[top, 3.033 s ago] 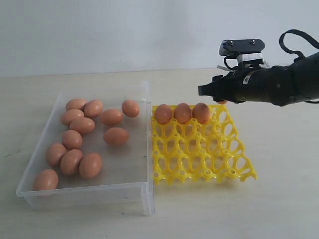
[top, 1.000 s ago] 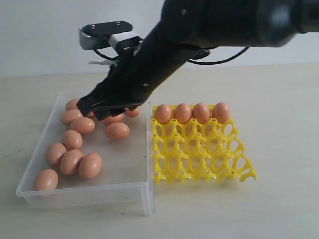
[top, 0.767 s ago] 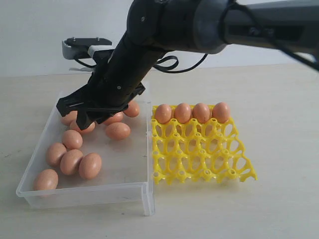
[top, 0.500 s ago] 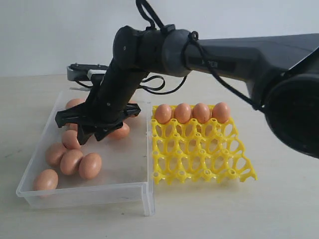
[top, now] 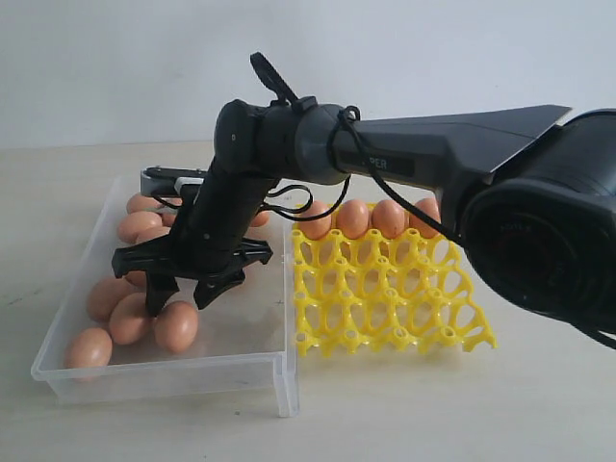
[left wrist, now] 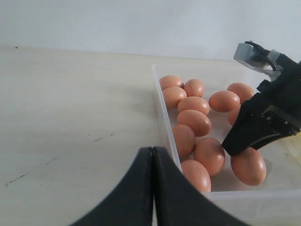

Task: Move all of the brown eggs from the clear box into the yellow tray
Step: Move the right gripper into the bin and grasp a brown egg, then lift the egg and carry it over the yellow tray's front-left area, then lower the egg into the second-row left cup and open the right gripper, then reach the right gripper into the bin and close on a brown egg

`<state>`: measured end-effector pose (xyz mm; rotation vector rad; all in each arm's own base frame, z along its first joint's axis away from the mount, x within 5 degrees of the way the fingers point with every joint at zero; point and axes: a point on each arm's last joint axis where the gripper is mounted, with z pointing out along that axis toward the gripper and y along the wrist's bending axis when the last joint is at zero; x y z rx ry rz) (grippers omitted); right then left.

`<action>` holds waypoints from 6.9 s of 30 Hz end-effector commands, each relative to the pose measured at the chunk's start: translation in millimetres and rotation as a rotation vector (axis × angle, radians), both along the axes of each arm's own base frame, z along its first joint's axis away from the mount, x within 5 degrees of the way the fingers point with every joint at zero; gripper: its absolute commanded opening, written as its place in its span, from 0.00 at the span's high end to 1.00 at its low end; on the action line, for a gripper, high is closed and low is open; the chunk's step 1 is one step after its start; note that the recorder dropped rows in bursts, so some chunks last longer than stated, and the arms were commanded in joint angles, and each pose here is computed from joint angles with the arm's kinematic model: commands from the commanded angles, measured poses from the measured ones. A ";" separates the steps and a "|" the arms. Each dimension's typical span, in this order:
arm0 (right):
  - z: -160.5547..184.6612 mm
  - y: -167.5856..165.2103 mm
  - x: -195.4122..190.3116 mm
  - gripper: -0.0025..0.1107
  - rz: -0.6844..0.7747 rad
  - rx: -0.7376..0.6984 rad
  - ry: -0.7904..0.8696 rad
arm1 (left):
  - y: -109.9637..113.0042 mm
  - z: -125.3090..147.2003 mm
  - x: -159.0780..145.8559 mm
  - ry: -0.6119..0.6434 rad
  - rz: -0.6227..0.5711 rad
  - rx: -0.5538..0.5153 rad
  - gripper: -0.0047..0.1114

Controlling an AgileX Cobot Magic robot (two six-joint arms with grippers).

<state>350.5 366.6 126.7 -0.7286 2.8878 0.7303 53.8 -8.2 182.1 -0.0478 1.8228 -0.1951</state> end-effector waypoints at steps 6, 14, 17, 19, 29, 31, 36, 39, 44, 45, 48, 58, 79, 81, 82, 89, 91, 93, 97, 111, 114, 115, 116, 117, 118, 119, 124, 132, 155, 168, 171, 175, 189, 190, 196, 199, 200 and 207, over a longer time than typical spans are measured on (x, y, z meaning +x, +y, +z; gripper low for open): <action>-0.4 0.0 -6.0 0.48 0.027 -0.020 0.055 | 0.1 2.2 -0.3 -0.016 0.002 -0.001 0.96; -0.7 -1.5 -9.0 0.48 0.043 -0.036 0.085 | 0.1 2.2 -0.3 -0.016 0.002 -0.001 0.96; -0.7 -1.5 -8.9 0.49 0.044 -0.036 0.083 | 0.1 2.2 -0.3 -0.016 0.002 -0.001 0.96; -0.6 -1.1 -8.3 0.54 0.041 -0.032 0.077 | 0.1 2.2 -0.3 -0.016 0.002 -0.001 0.96; -0.3 0.3 -5.1 0.58 0.053 -0.014 0.030 | 0.1 2.2 -0.3 -0.016 0.002 -0.001 0.96; 2.4 0.4 -4.8 0.64 0.098 -0.006 -0.001 | 0.1 2.2 -0.3 -0.016 0.002 -0.001 0.96; 31.3 6.4 -7.9 0.92 0.207 0.014 -0.171 | 0.1 2.2 -0.3 -0.016 0.002 -0.001 0.96; 54.1 6.4 -8.6 0.98 0.252 0.034 -0.265 | 0.1 2.2 -0.3 -0.016 0.002 -0.001 0.96; 80.4 2.4 -13.5 0.98 0.277 0.024 -0.350 | 0.1 2.2 -0.3 -0.016 0.002 -0.001 0.96; 85.6 0.1 -14.9 0.98 0.273 0.030 -0.370 | 0.1 2.2 -0.3 -0.016 0.002 -0.001 0.96; 102.4 -9.3 -20.4 0.98 0.239 0.065 -0.457 | 0.1 2.2 -0.3 -0.016 0.002 -0.001 0.96; 109.9 -93.8 -70.6 0.98 -0.110 0.231 -0.858 | 0.1 2.2 -0.3 -0.016 0.002 -0.001 0.96; 60.6 -160.6 -46.0 0.98 -0.364 0.121 -0.795 | 0.1 2.2 -0.3 -0.016 0.002 -0.001 0.96; 56.0 -157.8 -42.3 0.98 -0.379 0.122 -0.775 | 0.1 2.2 -0.3 -0.016 0.002 -0.001 0.96; 54.2 -156.8 -40.9 0.98 -0.387 0.124 -0.768 | 0.1 2.2 -0.3 -0.016 0.002 -0.001 0.96; 40.9 -148.2 -29.6 0.98 -0.382 0.108 -0.740 | 0.1 2.2 -0.3 -0.016 0.002 -0.001 0.96; 37.1 -146.6 -28.0 0.98 -0.377 0.101 -0.726 | 0.1 2.2 -0.3 -0.016 0.002 -0.001 0.96; 33.8 -145.2 -26.5 0.98 -0.373 0.095 -0.717 | 0.1 2.2 -0.3 -0.016 0.002 -0.001 0.96; 25.8 -144.8 -25.8 0.98 -0.374 0.082 -0.702 | 0.1 2.2 -0.3 -0.016 0.002 -0.001 0.96; 18.5 -144.8 -29.2 0.98 -0.354 0.054 -0.645 | 0.1 2.2 -0.3 -0.016 0.002 -0.001 0.96; 18.4 -144.8 -29.4 0.98 -0.353 0.054 -0.643 | 0.1 2.2 -0.3 -0.016 0.002 -0.001 0.96; 18.4 -144.8 -29.4 0.98 -0.353 0.054 -0.643 | 0.1 2.2 -0.3 -0.016 0.002 -0.001 0.96; 18.4 -144.8 -29.4 0.98 -0.353 0.054 -0.643 | 0.1 2.2 -0.3 -0.016 0.002 -0.001 0.96; 18.4 -144.8 -29.4 0.98 -0.353 0.054 -0.643 | 0.1 2.2 -0.3 -0.016 0.002 -0.001 0.96; 18.4 -144.8 -29.4 0.98 -0.353 0.054 -0.643 | 0.1 2.2 -0.3 -0.016 0.002 -0.001 0.96; 18.4 -144.8 -29.4 0.98 -0.353 0.054 -0.643 | 0.1 2.2 -0.3 -0.016 0.002 -0.001 0.96; 18.4 -144.8 -29.4 0.98 -0.353 0.054 -0.643 | 0.1 2.2 -0.3 -0.016 0.002 -0.001 0.96; 18.4 -144.8 -29.4 0.76 -0.347 0.051 -0.647 | 0.1 2.2 -0.3 -0.016 0.002 -0.001 0.96; 21.0 -144.7 -26.8 0.48 -0.365 0.068 -0.679 | 0.1 2.2 -0.3 -0.016 0.002 -0.001 0.96; 80.0 -93.7 -47.7 0.89 0.072 0.027 -0.546 | 0.1 2.2 -0.3 -0.016 0.002 -0.001 0.96; 95.1 -70.8 -56.3 0.98 0.217 0.024 -0.508 | 0.1 2.2 -0.3 -0.016 0.002 -0.001 0.96; 107.5 -43.6 -54.8 0.98 0.284 0.048 -0.495 | 0.1 2.2 -0.3 -0.016 0.002 -0.001 0.96; 64.2 19.6 -7.5 0.54 0.255 0.049 -0.330 | 0.1 2.2 -0.3 -0.016 0.002 -0.001 0.96; 62.2 21.5 -6.4 0.54 0.270 0.040 -0.315 | 0.1 2.2 -0.3 -0.016 0.002 -0.001 0.96; 54.6 25.2 13.4 0.54 0.330 -0.072 -0.416 | 0.1 2.2 -0.3 -0.016 0.002 -0.001 0.96; 53.9 11.3 29.5 0.54 0.324 -0.220 -0.537 | 0.1 2.2 -0.3 -0.016 0.002 -0.001 0.96; 54.0 8.0 32.8 0.54 0.325 -0.240 -0.550 | 0.1 2.2 -0.3 -0.016 0.002 -0.001 0.96; 40.2 -0.4 43.1 0.55 0.372 -0.249 -0.543 | 0.1 2.2 -0.3 -0.016 0.002 -0.001 0.96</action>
